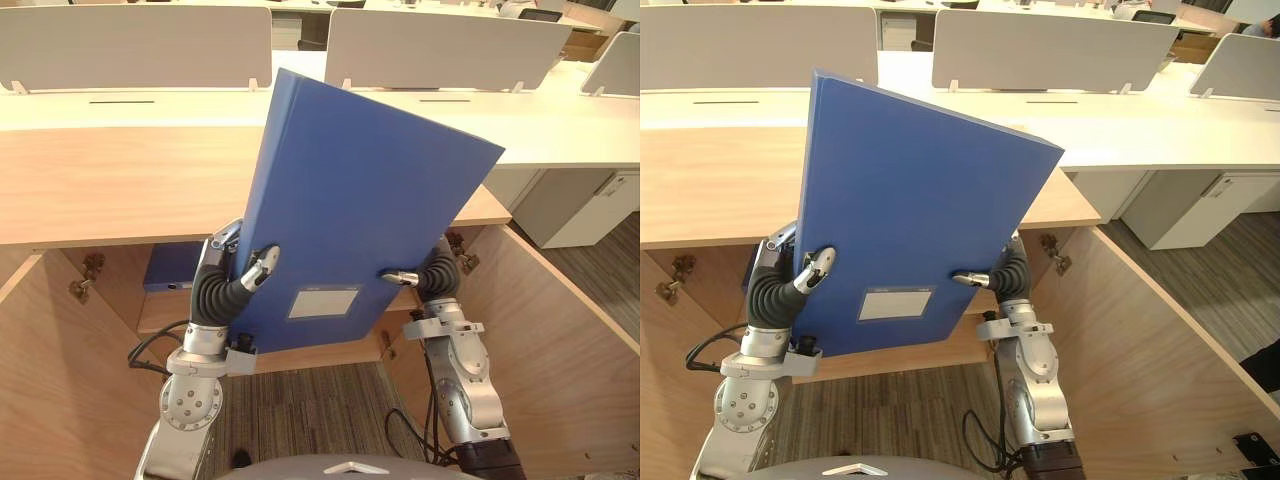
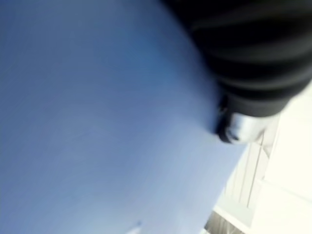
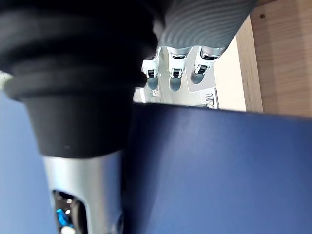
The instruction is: Walk over to the cabinet, pick up the folder, carry it to the office cabinet, place the folder inside the office cabinet, then close the office cabinet door
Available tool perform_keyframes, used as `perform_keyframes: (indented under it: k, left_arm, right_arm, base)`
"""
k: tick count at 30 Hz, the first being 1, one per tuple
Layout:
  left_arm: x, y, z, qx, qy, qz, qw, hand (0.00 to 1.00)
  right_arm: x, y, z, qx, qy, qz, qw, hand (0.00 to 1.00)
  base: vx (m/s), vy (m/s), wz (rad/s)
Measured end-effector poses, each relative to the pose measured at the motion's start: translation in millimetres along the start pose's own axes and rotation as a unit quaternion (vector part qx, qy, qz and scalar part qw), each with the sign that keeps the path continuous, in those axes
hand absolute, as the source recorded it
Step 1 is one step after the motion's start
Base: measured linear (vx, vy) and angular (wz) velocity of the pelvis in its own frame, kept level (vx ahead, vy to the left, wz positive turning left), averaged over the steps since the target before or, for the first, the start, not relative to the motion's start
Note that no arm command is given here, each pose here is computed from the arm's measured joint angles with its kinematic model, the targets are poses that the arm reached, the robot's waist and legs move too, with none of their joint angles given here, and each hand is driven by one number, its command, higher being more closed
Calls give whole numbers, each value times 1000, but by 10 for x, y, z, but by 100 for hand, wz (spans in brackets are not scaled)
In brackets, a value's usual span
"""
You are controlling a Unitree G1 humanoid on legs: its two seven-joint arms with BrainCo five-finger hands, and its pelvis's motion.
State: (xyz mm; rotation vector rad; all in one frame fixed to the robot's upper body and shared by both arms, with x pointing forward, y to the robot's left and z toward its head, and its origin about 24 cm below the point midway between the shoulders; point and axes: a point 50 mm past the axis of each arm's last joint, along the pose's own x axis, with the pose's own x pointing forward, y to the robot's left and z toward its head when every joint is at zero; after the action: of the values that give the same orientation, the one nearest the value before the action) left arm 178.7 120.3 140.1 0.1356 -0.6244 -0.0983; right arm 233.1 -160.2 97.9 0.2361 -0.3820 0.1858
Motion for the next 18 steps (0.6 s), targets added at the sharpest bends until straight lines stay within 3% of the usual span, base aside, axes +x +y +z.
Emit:
perform_keyframes:
  k: [14, 15, 18]
  left_arm:
    - [-24, 39, -90, 45, 14, -16, 999, 100]
    - [-29, 46, -108, 48, 18, -15, 999, 0]
    - [-44, 74, -174, 60, 32, -11, 998, 0]
  right_arm:
    - [-54, 48, -204, -3, 59, 47, 997, 100]
    - [-54, 48, -204, -3, 59, 47, 997, 100]
    - [-54, 54, -206, -3, 59, 47, 997, 100]
  base:
    - [-9, 4, 0]
    - [0, 0, 0]
    - [0, 0, 0]
